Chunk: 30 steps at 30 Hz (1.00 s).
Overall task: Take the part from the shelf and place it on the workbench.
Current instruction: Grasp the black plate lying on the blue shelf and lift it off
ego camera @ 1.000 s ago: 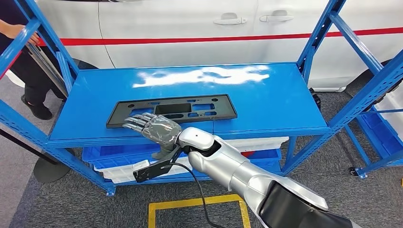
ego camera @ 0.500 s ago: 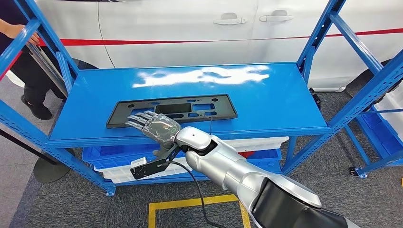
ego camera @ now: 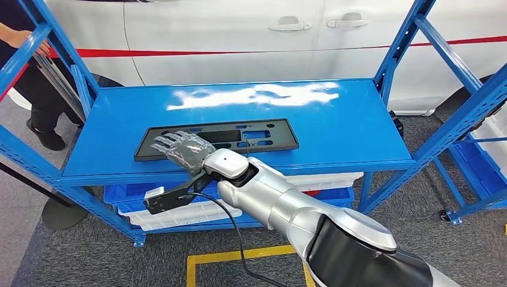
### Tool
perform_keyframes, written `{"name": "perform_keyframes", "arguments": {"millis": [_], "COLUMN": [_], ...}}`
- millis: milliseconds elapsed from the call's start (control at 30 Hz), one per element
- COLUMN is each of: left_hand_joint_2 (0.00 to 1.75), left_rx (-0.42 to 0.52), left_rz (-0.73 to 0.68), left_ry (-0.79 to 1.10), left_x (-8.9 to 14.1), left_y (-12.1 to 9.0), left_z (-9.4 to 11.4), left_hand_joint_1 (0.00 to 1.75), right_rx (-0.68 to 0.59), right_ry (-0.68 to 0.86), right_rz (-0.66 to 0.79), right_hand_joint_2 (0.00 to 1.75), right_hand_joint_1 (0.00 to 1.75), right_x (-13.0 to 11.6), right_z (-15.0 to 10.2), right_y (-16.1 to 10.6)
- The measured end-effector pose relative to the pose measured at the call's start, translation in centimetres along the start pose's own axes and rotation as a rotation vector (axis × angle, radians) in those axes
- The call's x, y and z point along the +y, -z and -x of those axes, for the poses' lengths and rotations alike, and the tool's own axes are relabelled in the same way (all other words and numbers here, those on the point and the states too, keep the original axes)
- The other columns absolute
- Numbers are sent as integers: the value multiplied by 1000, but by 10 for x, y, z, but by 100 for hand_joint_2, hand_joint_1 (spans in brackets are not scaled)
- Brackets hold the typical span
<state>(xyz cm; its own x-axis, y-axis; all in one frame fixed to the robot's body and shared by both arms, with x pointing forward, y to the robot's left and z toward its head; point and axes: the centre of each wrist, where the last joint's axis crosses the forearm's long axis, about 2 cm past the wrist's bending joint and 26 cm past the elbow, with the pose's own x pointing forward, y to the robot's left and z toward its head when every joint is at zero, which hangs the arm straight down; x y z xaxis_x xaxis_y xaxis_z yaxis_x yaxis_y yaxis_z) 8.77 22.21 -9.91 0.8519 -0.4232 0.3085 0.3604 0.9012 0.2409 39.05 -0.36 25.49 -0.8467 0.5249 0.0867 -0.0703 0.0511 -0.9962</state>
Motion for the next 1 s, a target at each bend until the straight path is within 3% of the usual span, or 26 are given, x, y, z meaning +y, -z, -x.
{"name": "perform_keyframes", "arguments": {"millis": [200,300,333,433,1000], "left_hand_joint_2": [0,131,131,0,0], "left_rx": [-7,-11,-11,-13,-55], "left_rz": [8,12,13,14,-9], "left_ry": [6,13,14,15,12], "left_x": [-4,-5,-5,-6,-4], "left_y": [-1,-1,-1,-1,-1], "left_z": [-3,-4,-4,-4,-8], "left_hand_joint_1": [0,0,0,0,0], "right_rx": [15,15,15,15,3], "right_ry": [2,-2,-3,-6,-8], "right_rz": [24,23,21,17,0], "right_hand_joint_2": [175,175,175,175,175], "right_hand_joint_1": [0,0,0,0,0], "right_x": [-4,-3,-3,-3,4], "right_z": [2,3,4,5,10], "right_y": [1,1,0,0,-2]}}
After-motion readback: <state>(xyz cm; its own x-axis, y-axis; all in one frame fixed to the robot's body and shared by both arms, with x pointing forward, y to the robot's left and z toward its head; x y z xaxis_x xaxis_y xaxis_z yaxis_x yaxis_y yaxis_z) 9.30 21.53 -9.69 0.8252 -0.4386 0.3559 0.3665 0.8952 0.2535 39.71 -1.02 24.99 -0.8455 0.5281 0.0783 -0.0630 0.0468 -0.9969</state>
